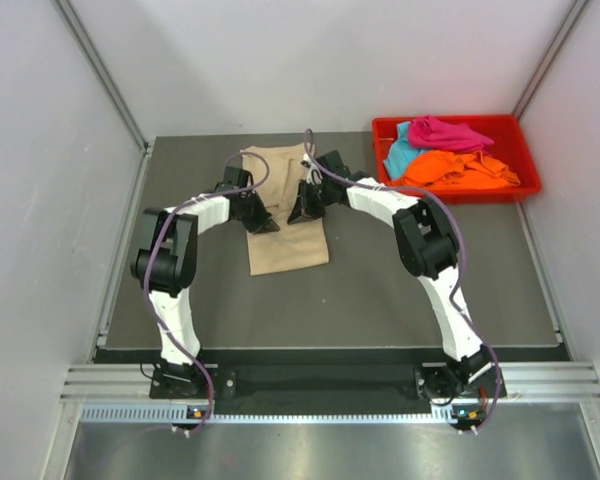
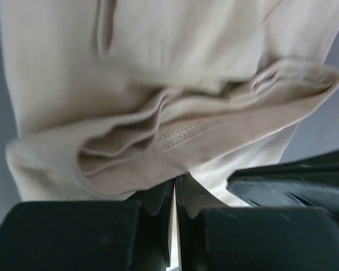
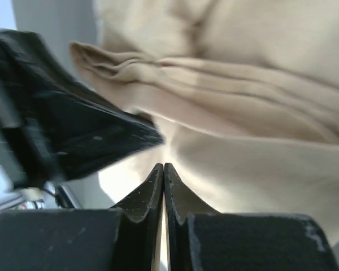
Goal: Fold and stack the t-shirts
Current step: Fold the tshirt
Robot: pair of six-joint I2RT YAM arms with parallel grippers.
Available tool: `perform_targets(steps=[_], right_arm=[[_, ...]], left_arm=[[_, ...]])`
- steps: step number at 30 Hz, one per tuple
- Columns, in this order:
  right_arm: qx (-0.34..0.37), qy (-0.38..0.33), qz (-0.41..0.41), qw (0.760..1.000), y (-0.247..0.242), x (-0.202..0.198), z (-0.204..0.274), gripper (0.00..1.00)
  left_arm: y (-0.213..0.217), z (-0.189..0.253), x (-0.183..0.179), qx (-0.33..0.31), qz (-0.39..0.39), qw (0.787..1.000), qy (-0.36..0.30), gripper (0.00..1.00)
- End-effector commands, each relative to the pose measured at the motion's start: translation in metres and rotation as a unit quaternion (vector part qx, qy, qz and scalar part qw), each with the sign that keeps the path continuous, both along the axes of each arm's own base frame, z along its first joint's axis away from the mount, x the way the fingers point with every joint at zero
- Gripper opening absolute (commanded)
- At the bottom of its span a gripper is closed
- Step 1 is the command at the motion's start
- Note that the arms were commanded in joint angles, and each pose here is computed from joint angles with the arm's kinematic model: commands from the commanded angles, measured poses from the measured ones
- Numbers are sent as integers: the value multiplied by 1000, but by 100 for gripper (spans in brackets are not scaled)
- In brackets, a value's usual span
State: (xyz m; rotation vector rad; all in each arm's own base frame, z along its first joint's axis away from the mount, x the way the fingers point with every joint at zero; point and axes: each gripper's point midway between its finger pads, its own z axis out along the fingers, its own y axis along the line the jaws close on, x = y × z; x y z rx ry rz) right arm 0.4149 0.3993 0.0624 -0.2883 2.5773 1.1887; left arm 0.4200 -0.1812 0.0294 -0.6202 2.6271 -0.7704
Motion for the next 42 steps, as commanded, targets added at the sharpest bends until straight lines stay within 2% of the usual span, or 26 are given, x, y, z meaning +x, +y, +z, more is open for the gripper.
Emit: perform_targets(steps=[1,8,15,20,21,23,24,26,29,30,31,34,36,39,42], right_arm=[[21,-27,-28,999,-2,29,5,2],[31,-31,-73,996,-25,75,-2,5],[54,-21,-123,991,-53,120,-1,7],[31,-37,-122,991,-83,129,27,7],[22,-48,-117,992,-91,129,34,8],[-1,-51,-104,993,-102,113,56,11],[-25,-43,-87,995,-109,98,49,13],[-29,-53,-66,996,-107,75,71,18],[-28,-34,-14,999,-86,22,71,25],[-33,-20,4,999,-81,3,60,27],[-27,-24,27,999,-65,-17,66,30],[-7,2,68,998,-34,-59,54,31],[7,28,92,995,-17,-80,48,26],[5,56,109,992,-9,-92,27,0],[-5,78,106,991,-15,-96,5,0]], left_arm=[[7,10,38,-2,4,999,-54,7],[25,4,75,-16,19,997,-68,7],[38,-10,102,-22,3,997,-68,7],[31,40,103,-44,-21,994,-101,13],[30,64,98,-46,-24,992,-117,19],[31,81,86,-42,-23,992,-120,27],[31,96,72,-43,-21,991,-127,31],[30,105,45,-48,-21,991,-125,34],[23,91,5,-62,-23,993,-96,28],[21,84,-5,-63,-23,994,-83,21],[18,78,-16,-64,-28,995,-73,18],[21,49,-45,-60,-18,997,-41,10],[27,28,-60,-49,-12,999,-21,7],[33,6,-73,-31,-14,999,3,3],[41,-17,-82,-8,-17,999,29,0]])
